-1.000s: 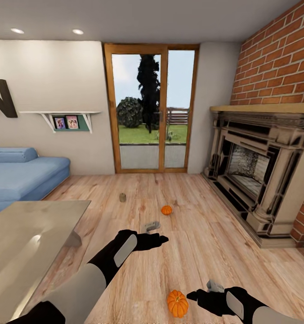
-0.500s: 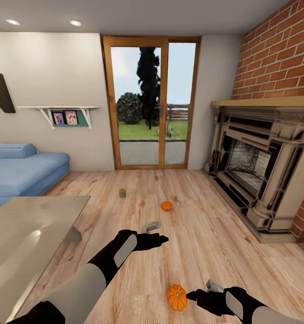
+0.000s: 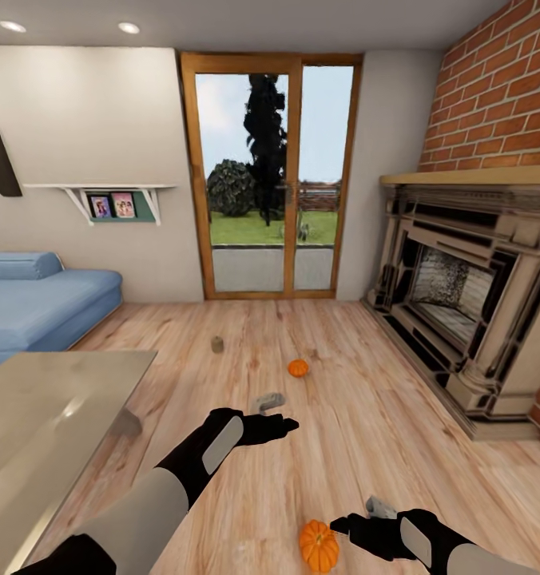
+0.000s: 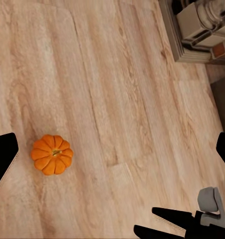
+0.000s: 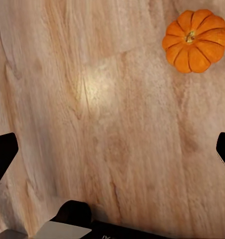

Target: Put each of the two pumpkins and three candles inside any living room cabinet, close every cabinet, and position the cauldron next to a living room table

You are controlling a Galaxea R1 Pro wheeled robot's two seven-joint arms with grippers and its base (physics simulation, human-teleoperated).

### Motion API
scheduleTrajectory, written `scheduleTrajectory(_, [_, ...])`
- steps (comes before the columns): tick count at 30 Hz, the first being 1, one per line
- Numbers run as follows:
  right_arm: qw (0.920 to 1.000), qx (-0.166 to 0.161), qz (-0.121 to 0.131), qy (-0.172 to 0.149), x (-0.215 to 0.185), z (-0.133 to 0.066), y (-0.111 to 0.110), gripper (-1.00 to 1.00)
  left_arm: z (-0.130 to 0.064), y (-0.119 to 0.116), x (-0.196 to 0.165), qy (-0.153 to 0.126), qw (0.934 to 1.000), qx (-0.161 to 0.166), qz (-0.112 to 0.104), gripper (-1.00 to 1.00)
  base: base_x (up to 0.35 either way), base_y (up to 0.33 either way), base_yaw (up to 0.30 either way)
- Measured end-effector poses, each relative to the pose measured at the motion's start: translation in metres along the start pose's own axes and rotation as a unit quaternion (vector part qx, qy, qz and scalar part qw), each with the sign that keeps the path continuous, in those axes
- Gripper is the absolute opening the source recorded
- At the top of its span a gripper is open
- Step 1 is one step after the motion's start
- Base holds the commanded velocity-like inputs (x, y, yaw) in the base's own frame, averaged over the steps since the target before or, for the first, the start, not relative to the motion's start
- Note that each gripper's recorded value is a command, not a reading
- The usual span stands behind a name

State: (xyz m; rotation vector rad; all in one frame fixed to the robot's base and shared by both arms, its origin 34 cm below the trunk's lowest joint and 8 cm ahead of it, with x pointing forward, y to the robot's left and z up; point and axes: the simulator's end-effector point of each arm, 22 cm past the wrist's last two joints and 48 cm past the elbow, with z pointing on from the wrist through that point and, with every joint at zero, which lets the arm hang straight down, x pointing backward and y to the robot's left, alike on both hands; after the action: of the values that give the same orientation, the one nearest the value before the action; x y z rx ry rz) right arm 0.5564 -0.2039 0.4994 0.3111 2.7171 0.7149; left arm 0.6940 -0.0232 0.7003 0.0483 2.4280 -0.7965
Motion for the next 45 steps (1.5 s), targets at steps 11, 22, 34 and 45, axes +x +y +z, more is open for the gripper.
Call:
scheduleTrajectory(11, [1.0, 0.0, 0.0, 0.0, 0.0, 0.001, 0.0, 1.0, 0.0, 0.0, 0.0, 0.0, 1.0, 0.0, 0.0, 1.0, 0.115, 0.0, 0.0])
scheduleTrajectory(22, [1.0, 0.0, -0.001, 0.001, 0.006, 0.013, -0.008, 1.0, 0.01, 0.006, 0.011, 0.002, 1.0, 0.003, 0.0, 1.0, 0.002, 0.0, 0.0])
scheduleTrajectory(34, [0.9992, -0.04, -0.002, 0.001, 0.015, 0.03, -0.003, 1.0, 0.023, 0.018, 0.026, 0.001, 1.0, 0.003, 0.0, 1.0, 0.0, 0.0, 0.0])
scheduleTrajectory(45, [0.9983, -0.059, -0.002, 0.001, 0.024, 0.047, -0.007, 1.0, 0.036, 0.03, 0.041, 0.001, 1.0, 0.003, 0.0, 1.0, 0.0, 0.0, 0.0])
